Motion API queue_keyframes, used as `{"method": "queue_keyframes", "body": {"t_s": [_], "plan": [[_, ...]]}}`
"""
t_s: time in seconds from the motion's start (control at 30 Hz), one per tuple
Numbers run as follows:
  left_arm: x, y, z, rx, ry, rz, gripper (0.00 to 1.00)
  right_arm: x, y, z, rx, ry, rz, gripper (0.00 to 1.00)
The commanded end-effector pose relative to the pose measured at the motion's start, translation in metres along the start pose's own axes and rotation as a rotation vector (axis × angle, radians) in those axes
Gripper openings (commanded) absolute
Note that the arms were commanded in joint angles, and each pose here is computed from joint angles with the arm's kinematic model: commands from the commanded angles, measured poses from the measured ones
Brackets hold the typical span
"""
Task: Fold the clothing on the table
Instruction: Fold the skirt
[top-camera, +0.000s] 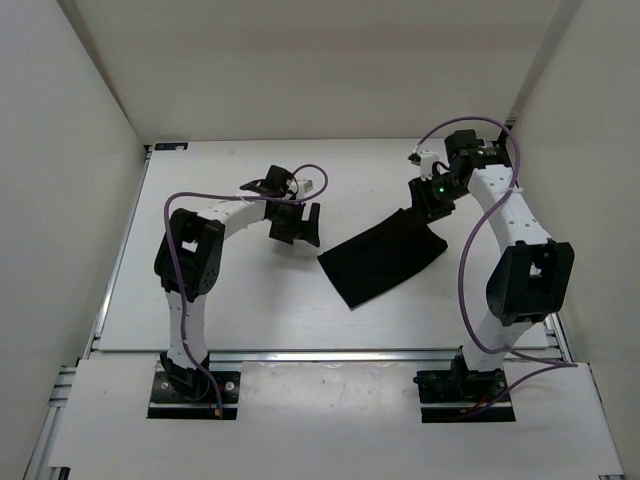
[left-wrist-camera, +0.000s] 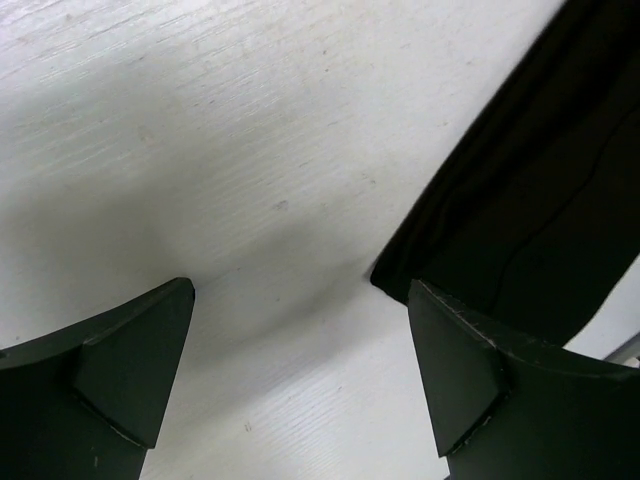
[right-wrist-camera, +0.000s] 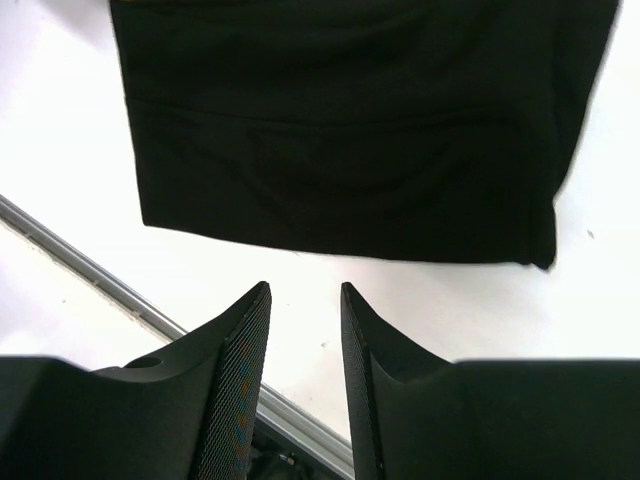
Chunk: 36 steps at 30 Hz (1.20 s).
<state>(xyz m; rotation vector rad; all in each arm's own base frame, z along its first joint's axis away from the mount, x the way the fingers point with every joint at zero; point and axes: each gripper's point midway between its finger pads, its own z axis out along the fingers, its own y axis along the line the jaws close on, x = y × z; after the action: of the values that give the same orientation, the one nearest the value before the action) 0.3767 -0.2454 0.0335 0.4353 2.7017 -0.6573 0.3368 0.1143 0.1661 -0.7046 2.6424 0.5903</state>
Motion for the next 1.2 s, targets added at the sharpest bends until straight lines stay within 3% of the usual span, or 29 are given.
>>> {"method": "queue_keyframes", "body": {"t_s": [0.0, 0.2, 0.53, 0.63, 0.8, 0.9, 1.0, 1.07, 1.17], "plan": [[-0.008, -0.014, 0.000, 0.097, -0.021, -0.006, 0.99, 0.003, 0.000, -0.016, -0.006, -0.039, -0.008, 0.40], [0.009, -0.047, 0.008, 0.244, 0.011, 0.005, 0.96, 0.006, -0.010, -0.017, 0.015, -0.037, 0.019, 0.39], [0.027, -0.054, 0.030, 0.184, 0.078, 0.051, 0.91, -0.001, -0.023, -0.020, 0.030, -0.053, 0.038, 0.39], [0.036, -0.058, 0.032, 0.199, 0.099, 0.048, 0.77, 0.002, -0.030, -0.020, 0.035, -0.047, 0.056, 0.38], [0.053, -0.056, 0.037, 0.195, 0.139, 0.041, 0.73, -0.002, -0.035, -0.018, 0.043, -0.054, 0.057, 0.38], [0.051, -0.058, 0.036, 0.222, 0.135, 0.028, 0.57, 0.000, -0.034, -0.016, 0.039, -0.044, 0.062, 0.38], [0.057, -0.064, 0.034, 0.253, 0.146, 0.020, 0.32, 0.000, -0.033, -0.017, 0.044, -0.045, 0.064, 0.37], [0.062, -0.067, 0.031, 0.271, 0.154, 0.010, 0.10, 0.003, -0.032, -0.019, 0.042, -0.046, 0.064, 0.37], [0.070, -0.069, 0.028, 0.281, 0.158, -0.001, 0.00, 0.022, -0.024, -0.015, 0.004, -0.016, 0.104, 0.37]]}}
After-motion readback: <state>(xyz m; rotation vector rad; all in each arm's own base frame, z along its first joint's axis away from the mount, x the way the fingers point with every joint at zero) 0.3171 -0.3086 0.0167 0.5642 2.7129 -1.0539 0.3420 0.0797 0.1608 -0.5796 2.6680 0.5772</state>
